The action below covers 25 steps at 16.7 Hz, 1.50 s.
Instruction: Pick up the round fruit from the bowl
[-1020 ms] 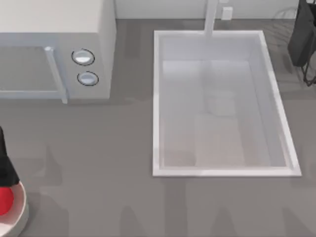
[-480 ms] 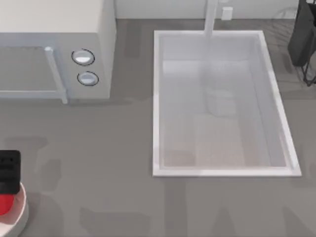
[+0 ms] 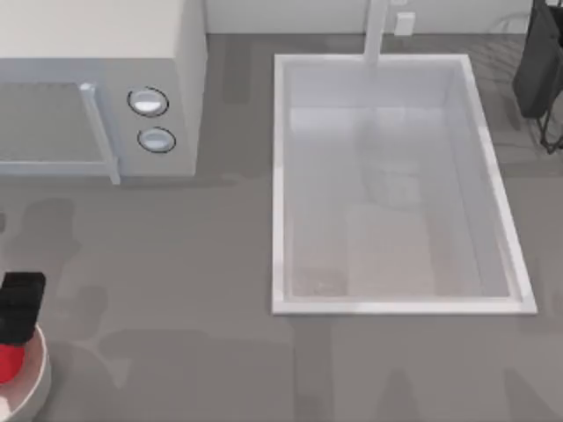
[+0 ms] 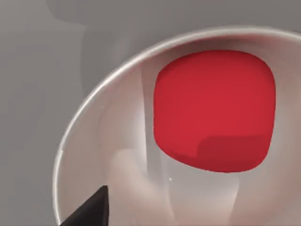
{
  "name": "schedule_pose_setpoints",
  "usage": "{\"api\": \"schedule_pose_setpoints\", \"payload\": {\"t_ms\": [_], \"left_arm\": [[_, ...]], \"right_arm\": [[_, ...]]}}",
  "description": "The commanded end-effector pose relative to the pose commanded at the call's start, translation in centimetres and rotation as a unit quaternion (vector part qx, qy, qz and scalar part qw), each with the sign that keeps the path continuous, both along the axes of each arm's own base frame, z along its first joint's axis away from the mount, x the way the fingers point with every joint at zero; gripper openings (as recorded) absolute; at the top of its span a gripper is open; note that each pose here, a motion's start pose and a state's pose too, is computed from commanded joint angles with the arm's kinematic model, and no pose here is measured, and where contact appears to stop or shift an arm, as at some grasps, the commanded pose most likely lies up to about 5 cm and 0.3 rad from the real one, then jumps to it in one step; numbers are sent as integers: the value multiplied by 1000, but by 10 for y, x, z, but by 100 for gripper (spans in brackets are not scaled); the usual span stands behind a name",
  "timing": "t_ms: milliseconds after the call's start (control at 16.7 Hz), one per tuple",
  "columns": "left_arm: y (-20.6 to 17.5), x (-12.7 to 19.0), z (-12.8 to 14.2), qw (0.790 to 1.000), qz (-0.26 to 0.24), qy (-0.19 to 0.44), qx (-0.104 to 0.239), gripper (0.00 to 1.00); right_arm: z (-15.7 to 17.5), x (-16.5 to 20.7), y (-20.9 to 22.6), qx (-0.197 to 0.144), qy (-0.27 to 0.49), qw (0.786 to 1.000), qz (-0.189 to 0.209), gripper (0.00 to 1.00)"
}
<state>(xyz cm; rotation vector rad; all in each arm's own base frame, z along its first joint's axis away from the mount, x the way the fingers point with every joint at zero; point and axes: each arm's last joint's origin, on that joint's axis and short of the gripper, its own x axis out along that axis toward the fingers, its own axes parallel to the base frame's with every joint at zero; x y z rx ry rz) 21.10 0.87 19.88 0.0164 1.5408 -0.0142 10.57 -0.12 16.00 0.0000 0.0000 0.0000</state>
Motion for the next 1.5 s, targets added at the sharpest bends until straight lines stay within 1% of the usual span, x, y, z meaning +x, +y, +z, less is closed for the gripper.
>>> {"api": "schedule_pose_setpoints", "payload": {"t_ms": [120, 420, 480, 600, 840, 1080, 1200, 1440, 1500], "left_arm": [[0, 3, 0, 1000, 0, 15, -1, 100], [-1, 3, -1, 1000, -2, 14, -1, 100], [0, 3, -4, 1000, -2, 16, -1, 100], [0, 6, -18, 1000, -2, 19, -1, 100], [0, 11, -60, 1000, -1, 8, 0, 100], [0, 7, -98, 1000, 0, 9, 0, 100], [0, 4, -106, 1000, 0, 15, -1, 100], [0, 3, -106, 1000, 0, 15, -1, 100], [0, 3, -106, 1000, 0, 15, -1, 92]], "right_arm": [[0, 0, 0, 0, 0, 1000, 0, 100], [0, 0, 0, 0, 0, 1000, 0, 100], [0, 0, 0, 0, 0, 1000, 0, 100], [0, 0, 0, 0, 0, 1000, 0, 100], [0, 0, 0, 0, 0, 1000, 0, 100], [0, 0, 0, 0, 0, 1000, 0, 100], [0, 0, 0, 0, 0, 1000, 0, 100], [0, 0, 0, 0, 0, 1000, 0, 100], [0, 0, 0, 0, 0, 1000, 0, 100]]}}
